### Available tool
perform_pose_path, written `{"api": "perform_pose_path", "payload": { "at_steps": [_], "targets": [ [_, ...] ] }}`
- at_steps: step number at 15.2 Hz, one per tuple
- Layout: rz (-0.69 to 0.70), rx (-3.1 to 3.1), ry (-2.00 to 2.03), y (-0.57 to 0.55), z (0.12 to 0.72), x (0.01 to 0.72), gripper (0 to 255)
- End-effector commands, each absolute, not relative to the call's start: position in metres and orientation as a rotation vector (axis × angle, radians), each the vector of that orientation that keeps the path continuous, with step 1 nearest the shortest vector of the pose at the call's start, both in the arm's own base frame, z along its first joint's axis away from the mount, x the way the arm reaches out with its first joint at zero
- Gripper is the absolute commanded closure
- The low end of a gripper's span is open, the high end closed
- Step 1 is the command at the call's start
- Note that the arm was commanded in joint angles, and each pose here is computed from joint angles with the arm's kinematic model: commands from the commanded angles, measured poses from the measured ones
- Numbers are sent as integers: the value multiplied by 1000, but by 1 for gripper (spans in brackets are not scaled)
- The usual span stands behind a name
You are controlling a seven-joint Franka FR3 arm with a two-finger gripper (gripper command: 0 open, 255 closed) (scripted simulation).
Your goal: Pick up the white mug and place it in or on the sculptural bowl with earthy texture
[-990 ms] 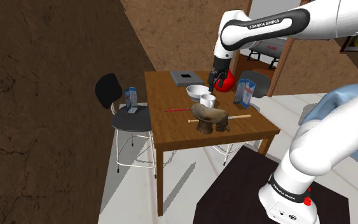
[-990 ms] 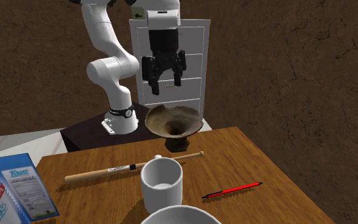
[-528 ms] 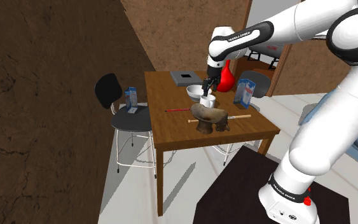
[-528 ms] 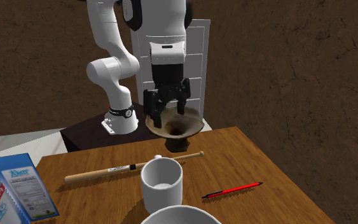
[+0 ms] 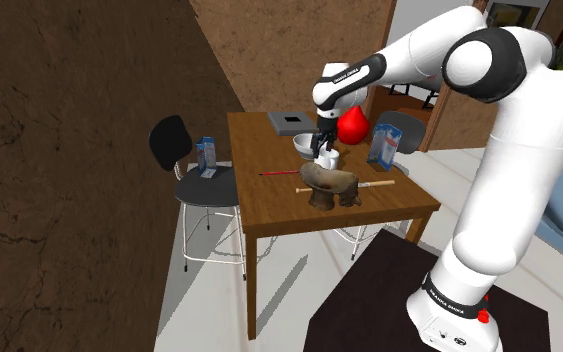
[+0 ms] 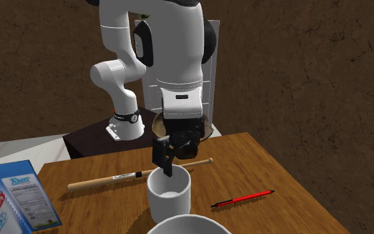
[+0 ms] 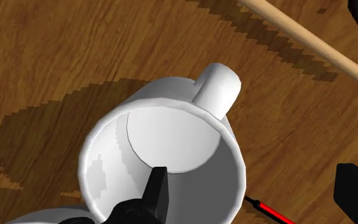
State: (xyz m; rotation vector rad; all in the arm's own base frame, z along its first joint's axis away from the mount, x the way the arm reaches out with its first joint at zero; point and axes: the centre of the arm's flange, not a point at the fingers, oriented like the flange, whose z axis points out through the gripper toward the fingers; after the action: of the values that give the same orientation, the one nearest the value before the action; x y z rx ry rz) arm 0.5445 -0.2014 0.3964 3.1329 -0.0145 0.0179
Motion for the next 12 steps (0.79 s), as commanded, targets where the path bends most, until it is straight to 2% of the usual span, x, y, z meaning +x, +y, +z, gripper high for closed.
{"api": "perform_pose_path", "payload": {
  "at_steps": [1, 7, 12],
  "targets": [
    [17, 3133, -13, -205, 384, 547, 0],
    [17, 3133, -13, -205, 354, 547, 0],
    [17, 3133, -13, -205, 354, 547, 0]
  ]
}}
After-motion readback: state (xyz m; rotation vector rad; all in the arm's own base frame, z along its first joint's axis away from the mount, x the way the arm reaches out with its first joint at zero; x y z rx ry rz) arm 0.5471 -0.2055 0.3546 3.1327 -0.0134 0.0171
